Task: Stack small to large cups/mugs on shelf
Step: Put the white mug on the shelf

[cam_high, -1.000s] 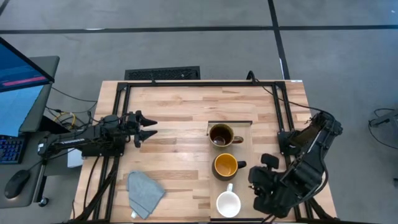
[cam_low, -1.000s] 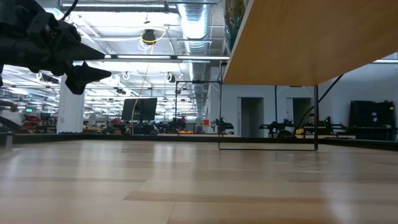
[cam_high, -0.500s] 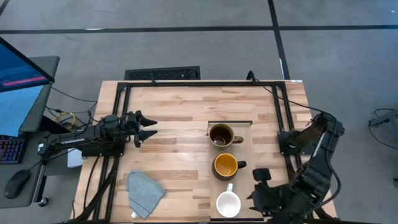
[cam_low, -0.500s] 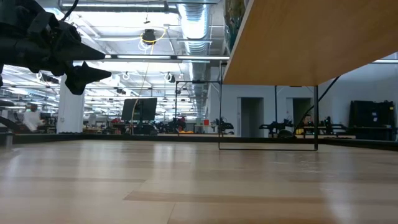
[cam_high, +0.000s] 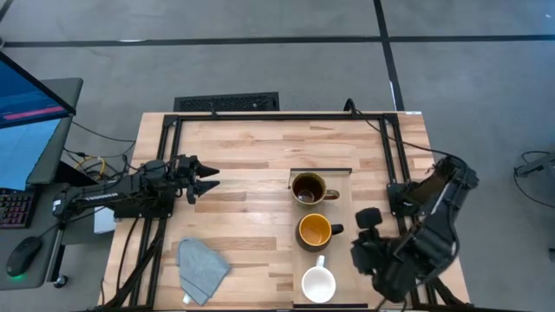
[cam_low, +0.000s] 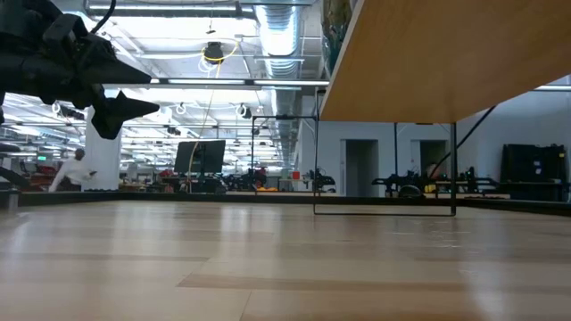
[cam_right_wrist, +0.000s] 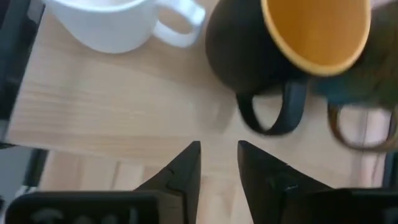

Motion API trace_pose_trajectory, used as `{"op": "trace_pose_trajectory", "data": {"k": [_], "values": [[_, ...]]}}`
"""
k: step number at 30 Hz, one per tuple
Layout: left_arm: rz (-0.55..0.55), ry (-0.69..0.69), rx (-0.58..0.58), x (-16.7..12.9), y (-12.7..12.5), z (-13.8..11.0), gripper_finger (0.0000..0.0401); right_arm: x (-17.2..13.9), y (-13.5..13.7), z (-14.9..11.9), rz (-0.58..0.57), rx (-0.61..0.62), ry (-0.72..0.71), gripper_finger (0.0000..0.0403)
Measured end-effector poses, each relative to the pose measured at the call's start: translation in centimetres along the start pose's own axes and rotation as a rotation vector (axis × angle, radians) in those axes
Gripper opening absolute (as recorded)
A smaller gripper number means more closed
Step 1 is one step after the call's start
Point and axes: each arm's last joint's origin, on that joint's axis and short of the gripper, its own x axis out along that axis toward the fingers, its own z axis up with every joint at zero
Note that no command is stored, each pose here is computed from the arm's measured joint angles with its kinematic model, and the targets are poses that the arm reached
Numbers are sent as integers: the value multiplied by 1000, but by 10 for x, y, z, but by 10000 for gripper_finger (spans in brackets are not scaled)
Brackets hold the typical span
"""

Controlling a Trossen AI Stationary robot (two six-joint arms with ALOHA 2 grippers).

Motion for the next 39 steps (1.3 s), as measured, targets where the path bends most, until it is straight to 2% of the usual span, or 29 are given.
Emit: {"op": "trace_pose_trajectory", "data": {"k": [5,9,12,14,18,24,31,39], "values": [[-10,5,1,0,0,0,261,11,-20,16,2,-87,-21,119],[-50,25,-4,0,-2,-1,261,21,-43,25,-29,-53,3,118],[-68,33,-6,0,-3,-1,261,25,-54,25,-12,-32,49,118],[-73,36,-7,0,-4,-2,261,27,-58,24,24,-63,83,118],[-72,36,-8,0,-4,-2,261,26,-56,23,138,-132,110,118],[-69,37,-9,0,-4,-2,261,17,-42,29,268,-99,32,118],[-52,30,-9,0,-3,-2,261,10,-34,46,303,-160,-175,118],[-51,30,-22,0,-3,-2,261,16,-47,50,264,-259,-184,118]]}}
